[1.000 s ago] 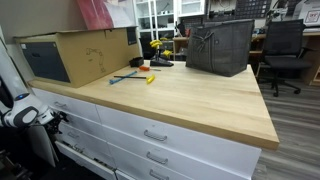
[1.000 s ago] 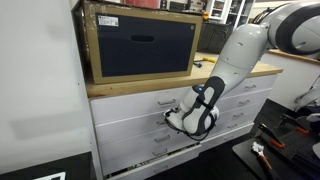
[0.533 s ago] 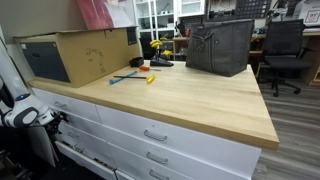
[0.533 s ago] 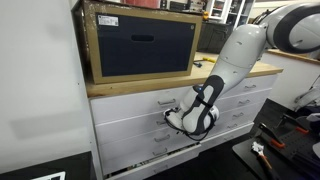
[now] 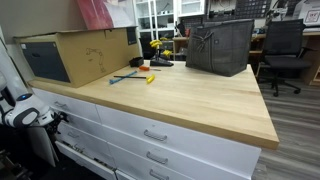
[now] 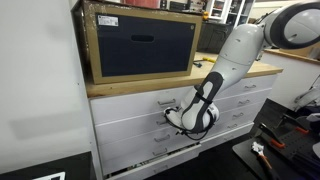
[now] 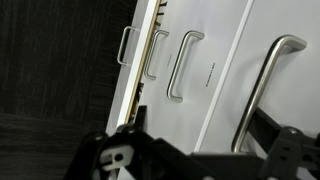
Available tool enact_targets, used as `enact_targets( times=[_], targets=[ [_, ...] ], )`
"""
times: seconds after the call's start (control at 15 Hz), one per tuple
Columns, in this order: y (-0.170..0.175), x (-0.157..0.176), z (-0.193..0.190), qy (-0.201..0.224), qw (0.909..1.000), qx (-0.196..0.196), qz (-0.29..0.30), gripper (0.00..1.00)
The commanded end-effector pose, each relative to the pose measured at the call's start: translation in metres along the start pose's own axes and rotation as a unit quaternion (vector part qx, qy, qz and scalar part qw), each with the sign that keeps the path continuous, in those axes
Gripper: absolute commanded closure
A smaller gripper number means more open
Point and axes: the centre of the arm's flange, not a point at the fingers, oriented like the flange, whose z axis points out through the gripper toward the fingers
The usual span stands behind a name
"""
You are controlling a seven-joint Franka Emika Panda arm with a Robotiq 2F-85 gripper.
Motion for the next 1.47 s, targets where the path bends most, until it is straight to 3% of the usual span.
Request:
enact_targets(
  times=[0.0,0.67,1.4],
  targets=[
    [0.004,-0.014,0.024,-0.037,0.9985,-0.041,0.007,0.0],
    [0.016,-0.024,0.025,-0.06,0.996,-0.064,0.017,0.0],
    [0.031,-0.038,0.03,-0.059,0.9963,-0.061,0.013,0.0]
  ],
)
